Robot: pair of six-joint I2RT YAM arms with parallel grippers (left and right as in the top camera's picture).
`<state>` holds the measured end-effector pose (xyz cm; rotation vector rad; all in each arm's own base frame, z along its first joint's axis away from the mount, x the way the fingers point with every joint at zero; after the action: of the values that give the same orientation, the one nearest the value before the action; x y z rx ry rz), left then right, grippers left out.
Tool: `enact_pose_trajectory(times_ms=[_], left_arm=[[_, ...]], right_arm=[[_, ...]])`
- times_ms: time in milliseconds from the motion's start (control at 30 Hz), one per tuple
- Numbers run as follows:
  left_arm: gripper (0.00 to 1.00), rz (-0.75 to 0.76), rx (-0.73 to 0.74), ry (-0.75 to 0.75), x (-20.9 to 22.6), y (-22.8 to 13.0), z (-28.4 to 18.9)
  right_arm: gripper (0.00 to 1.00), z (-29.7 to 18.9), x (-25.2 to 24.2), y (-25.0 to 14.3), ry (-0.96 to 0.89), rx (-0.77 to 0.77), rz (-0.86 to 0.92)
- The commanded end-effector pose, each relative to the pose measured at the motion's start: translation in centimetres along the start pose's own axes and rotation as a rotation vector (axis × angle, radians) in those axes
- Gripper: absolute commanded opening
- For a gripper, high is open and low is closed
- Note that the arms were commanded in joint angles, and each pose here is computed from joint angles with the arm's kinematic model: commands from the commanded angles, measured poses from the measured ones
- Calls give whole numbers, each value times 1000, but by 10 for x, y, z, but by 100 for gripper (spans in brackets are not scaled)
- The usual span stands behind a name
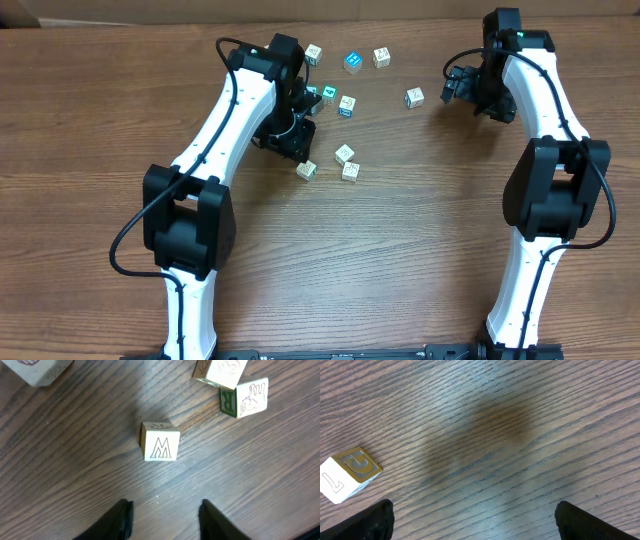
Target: Form a circle
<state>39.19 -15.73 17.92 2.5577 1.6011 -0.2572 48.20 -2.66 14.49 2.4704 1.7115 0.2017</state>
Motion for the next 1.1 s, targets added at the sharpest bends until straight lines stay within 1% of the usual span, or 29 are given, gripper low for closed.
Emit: enact_pose_trajectory(times_ms=[0, 33, 100, 233, 467, 633, 1067], left_arm=[[51, 18, 15, -21, 1, -3, 11], [54, 17, 18, -22, 2, -4, 15], [56, 15, 26, -23, 3, -6, 24], [55, 16, 26, -21, 7, -8, 42], [54, 28, -21, -16, 12, -6, 68], [45, 31, -39, -14, 12, -5, 75], [33, 72, -53, 37, -2, 0, 78]], right_arm=[[100, -17, 1, 6, 12, -47, 6], [100, -17, 1, 6, 12, -47, 6], [100, -17, 1, 6, 12, -47, 6], [100, -17, 1, 6, 12, -47, 6], [100, -17, 1, 6, 12, -47, 6], [100, -17, 1, 6, 12, -47, 6], [100, -17, 1, 6, 12, -47, 6]])
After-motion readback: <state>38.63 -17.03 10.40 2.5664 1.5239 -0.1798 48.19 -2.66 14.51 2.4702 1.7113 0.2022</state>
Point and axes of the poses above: each gripper's point midway between its finger pads, its own z axis out along the fingers, its own x axis along the line the jaws close on, y = z × x, the point moved 9 cm from there along -z, back along the fingers, and after that the axes turned 3 degrees about -z, right-handed, at the moved point
